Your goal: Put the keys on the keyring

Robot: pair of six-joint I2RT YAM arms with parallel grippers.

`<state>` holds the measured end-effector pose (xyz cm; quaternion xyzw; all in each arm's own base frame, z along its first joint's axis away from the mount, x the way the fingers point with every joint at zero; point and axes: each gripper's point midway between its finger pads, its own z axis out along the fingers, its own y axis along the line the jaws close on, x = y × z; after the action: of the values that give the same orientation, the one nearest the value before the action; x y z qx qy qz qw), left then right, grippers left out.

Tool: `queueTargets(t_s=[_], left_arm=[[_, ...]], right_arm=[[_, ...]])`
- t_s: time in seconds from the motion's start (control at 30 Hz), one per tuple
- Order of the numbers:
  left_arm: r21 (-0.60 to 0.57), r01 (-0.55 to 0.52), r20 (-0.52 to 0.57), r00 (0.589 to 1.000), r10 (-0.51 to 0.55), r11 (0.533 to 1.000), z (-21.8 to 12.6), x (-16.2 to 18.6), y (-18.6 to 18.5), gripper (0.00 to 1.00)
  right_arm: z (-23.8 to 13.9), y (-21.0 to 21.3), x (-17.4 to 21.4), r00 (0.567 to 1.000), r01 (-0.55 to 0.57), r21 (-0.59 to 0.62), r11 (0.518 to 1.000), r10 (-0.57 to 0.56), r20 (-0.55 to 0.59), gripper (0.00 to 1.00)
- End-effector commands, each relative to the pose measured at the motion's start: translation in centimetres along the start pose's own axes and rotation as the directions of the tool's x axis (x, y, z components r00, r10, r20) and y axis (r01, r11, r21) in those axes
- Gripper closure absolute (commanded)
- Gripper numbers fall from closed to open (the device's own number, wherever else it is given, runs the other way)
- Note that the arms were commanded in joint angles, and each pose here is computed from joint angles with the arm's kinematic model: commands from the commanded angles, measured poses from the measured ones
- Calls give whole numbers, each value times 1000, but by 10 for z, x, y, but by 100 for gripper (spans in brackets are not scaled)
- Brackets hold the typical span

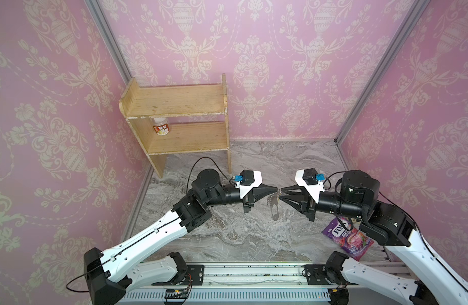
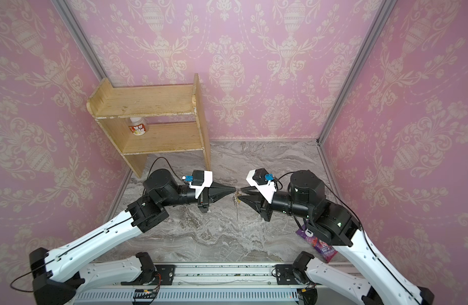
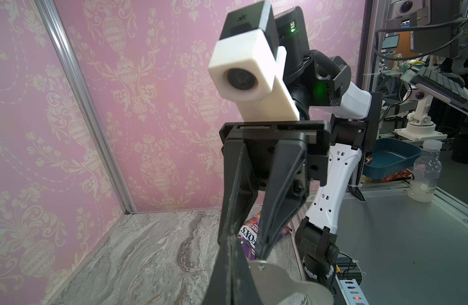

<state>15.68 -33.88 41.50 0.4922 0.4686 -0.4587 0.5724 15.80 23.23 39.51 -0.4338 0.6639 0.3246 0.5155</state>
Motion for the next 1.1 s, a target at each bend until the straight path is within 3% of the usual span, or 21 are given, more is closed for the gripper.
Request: queueTargets(t_s=[0.0, 0.23, 0.73, 1.07], left_arm=[[-9, -18, 26, 1000, 18, 1000, 0, -9, -1, 100], [-20, -26, 30, 999, 26, 999, -2, -11, 0, 100], [-104, -69, 160, 983, 85, 992, -9, -35, 9, 100], [-87, -53, 258, 963, 74, 995, -6, -47, 10, 100]], right_arm=[[2, 1, -4, 1000, -16, -14, 1000, 17, 21, 75], [2, 3, -3, 1000, -19, -27, 999, 20, 21, 100], [14, 11, 17, 996, -86, -88, 992, 89, 27, 100], [26, 21, 14, 989, -116, -179, 977, 129, 66, 100]])
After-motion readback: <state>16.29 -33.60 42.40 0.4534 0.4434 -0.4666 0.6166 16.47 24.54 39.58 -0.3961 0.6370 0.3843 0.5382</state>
